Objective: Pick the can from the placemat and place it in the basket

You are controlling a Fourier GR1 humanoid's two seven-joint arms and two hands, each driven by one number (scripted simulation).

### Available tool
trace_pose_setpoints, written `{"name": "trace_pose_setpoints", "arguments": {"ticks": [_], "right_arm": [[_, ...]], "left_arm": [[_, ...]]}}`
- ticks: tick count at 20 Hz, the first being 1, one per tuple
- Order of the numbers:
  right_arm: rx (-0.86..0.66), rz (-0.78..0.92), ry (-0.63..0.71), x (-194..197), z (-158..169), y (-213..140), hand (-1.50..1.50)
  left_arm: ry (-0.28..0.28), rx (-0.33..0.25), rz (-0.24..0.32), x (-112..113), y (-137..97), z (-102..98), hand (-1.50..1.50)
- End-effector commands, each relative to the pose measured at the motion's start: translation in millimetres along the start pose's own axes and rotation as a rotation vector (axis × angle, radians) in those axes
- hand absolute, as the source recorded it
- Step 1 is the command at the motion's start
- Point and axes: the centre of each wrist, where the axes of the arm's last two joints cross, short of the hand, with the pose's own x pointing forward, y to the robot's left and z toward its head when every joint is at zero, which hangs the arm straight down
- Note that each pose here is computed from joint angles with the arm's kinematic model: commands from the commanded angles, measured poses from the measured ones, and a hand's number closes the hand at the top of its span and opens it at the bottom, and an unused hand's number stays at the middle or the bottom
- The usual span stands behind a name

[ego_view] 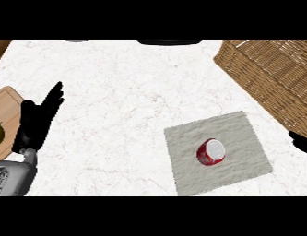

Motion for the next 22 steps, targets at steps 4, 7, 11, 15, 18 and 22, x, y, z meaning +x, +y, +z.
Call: {"name": "trace_pose_setpoints", "arguments": {"ticks": [4, 7, 11, 15, 18, 22], "right_arm": [[-0.065, -0.022, 0.028, -10.4, 4.2, 21.4, -1.50], [-0.136, -0.015, 0.045, -6.3, 2.5, 17.9, -1.50], [-0.148, -0.003, 0.078, -12.8, -13.8, 27.6, -1.50], [-0.131, -0.013, 0.053, -16.1, -34.0, 52.7, -1.50], [-0.102, -0.047, 0.075, -41.3, -39.1, 69.1, -1.50], [-0.104, -0.026, 0.051, -43.0, -55.1, 81.6, -1.50]], "left_arm": [[0.012, 0.005, -0.001, 5.1, -15.2, -1.3, 0.00], [-0.006, -0.002, -0.008, -15.6, -7.1, -2.7, 0.00], [-0.010, 0.002, -0.001, 5.1, 17.2, 16.3, 0.00], [-0.018, -0.012, 0.001, -12.9, -0.2, -6.9, 0.00], [-0.001, 0.005, 0.009, 18.6, 0.0, -15.3, 0.00], [-0.015, -0.006, -0.013, -5.3, -4.9, -22.7, 0.00]]}}
